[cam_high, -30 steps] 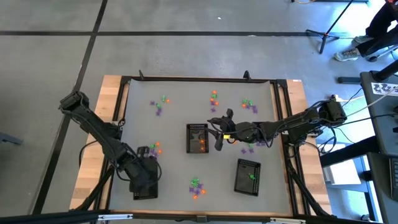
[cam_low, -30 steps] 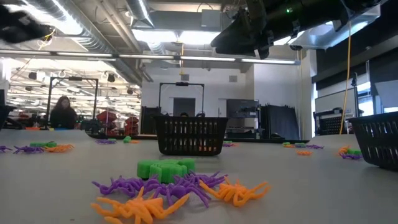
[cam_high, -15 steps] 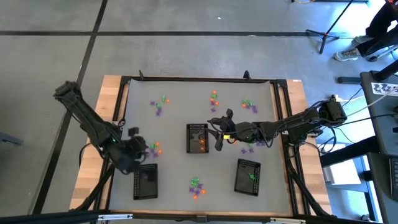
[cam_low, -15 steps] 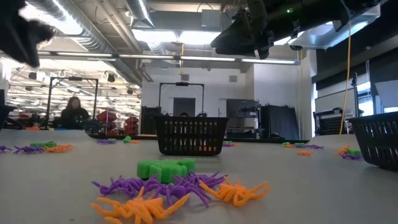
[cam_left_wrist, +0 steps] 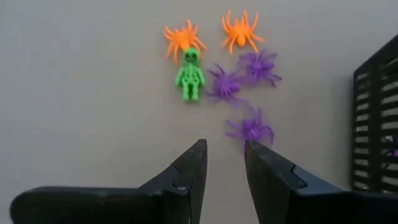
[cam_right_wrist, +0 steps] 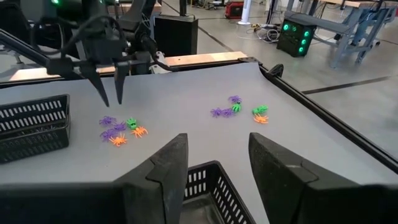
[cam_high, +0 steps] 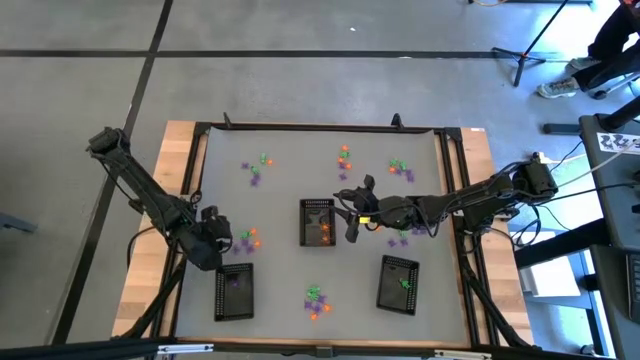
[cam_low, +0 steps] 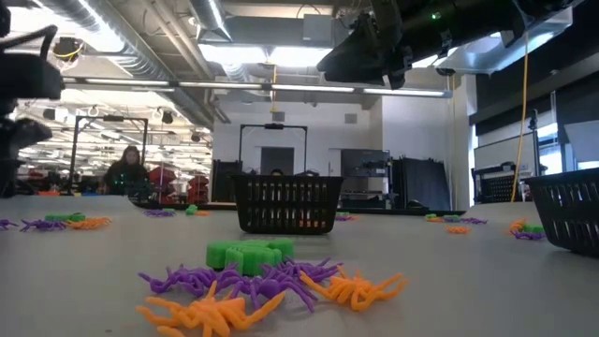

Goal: Sort Halloween decoration
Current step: Put the violet spider toy into the bottom left black bin

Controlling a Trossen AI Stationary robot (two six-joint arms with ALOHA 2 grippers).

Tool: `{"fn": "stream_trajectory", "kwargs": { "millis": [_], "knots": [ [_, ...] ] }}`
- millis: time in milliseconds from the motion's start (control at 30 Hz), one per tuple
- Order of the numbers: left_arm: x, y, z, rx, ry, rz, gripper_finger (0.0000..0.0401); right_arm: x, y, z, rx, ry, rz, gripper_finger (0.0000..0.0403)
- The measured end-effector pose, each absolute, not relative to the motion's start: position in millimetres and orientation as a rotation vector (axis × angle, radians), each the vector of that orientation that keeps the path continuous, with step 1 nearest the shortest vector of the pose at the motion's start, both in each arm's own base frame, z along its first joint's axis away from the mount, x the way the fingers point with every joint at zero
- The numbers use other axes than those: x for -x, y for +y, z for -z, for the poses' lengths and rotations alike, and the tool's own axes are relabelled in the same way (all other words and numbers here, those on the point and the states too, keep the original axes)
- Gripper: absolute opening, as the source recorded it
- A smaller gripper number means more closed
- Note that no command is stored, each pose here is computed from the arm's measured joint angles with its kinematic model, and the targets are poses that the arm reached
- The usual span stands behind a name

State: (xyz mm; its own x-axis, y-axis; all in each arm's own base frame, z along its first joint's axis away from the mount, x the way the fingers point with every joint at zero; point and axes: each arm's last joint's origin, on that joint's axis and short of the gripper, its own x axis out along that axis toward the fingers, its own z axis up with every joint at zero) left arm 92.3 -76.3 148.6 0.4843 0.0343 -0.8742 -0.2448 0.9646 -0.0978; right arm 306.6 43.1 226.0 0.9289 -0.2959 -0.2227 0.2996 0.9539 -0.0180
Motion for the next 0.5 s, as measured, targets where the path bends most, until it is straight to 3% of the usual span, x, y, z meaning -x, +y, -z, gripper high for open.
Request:
{"fn": "stream_trajectory", "kwargs": {
  "millis": [500],
  "knots": [
    [-94.3, -79.0, -138.6, 0.203, 1.022, -0.085, 0.01, -306.4, 43.0, -225.4, -0.017, 0.232, 0.306, 0.0167]
  ]
}}
